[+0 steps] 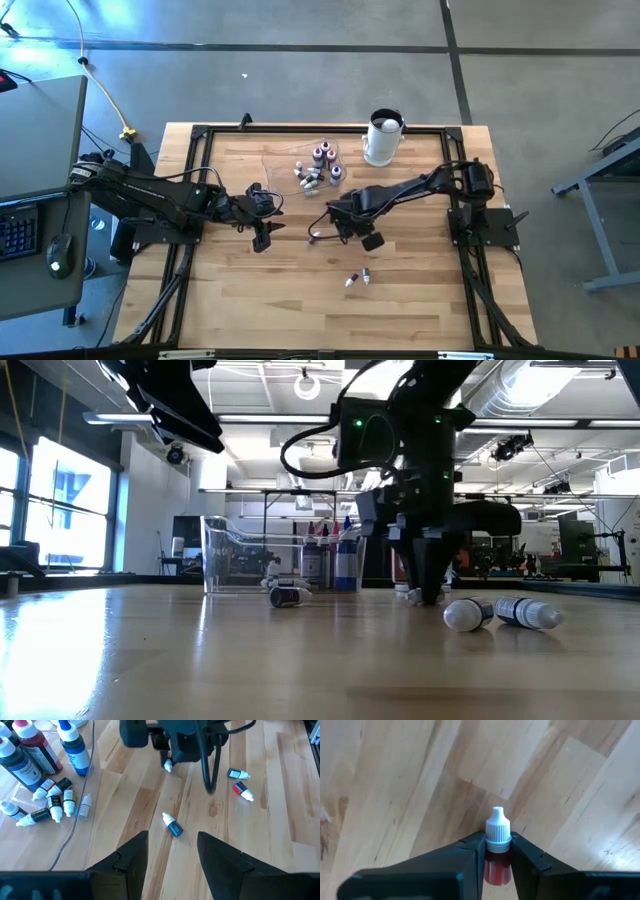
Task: Pick & Place food coloring
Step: Put the small red food coloring bottle into the transparent container
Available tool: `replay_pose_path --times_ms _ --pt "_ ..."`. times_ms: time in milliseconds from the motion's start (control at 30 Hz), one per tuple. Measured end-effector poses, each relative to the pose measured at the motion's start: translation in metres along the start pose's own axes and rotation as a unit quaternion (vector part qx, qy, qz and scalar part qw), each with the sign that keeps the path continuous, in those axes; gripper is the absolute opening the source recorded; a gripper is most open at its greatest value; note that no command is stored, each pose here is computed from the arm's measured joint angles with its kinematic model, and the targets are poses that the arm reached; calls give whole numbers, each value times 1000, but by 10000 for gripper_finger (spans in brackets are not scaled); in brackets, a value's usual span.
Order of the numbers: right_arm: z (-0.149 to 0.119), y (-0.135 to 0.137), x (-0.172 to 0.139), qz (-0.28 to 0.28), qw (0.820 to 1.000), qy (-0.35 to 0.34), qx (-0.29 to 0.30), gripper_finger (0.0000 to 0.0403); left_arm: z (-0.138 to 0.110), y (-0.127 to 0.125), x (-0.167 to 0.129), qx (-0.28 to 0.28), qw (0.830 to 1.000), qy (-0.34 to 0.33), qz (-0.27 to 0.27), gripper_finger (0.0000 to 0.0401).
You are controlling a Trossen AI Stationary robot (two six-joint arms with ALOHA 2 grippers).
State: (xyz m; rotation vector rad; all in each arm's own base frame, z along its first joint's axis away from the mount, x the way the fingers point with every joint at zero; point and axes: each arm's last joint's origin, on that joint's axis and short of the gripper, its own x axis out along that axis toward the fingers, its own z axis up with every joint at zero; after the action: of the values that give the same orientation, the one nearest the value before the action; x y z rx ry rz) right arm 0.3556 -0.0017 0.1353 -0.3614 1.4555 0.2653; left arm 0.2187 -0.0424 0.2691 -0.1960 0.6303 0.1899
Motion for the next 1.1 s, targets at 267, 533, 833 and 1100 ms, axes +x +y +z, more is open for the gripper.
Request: replay_pose_path --times_ms 267,533,833,1100 --pt "51 -15 -30 -53 979 -196 -37 79 0 0 0 0 1000 -1 0 168" --pt "64 -79 -66 -348 894 -281 37 76 0 0 0 0 1000 -1 0 168" --pt "26 -140 -43 -244 907 -320 120 84 1 0 0 -1 1000 -3 0 168" --pt "24 -142 -41 -261 908 -304 121 128 1 0 0 11 1000 -5 0 168"
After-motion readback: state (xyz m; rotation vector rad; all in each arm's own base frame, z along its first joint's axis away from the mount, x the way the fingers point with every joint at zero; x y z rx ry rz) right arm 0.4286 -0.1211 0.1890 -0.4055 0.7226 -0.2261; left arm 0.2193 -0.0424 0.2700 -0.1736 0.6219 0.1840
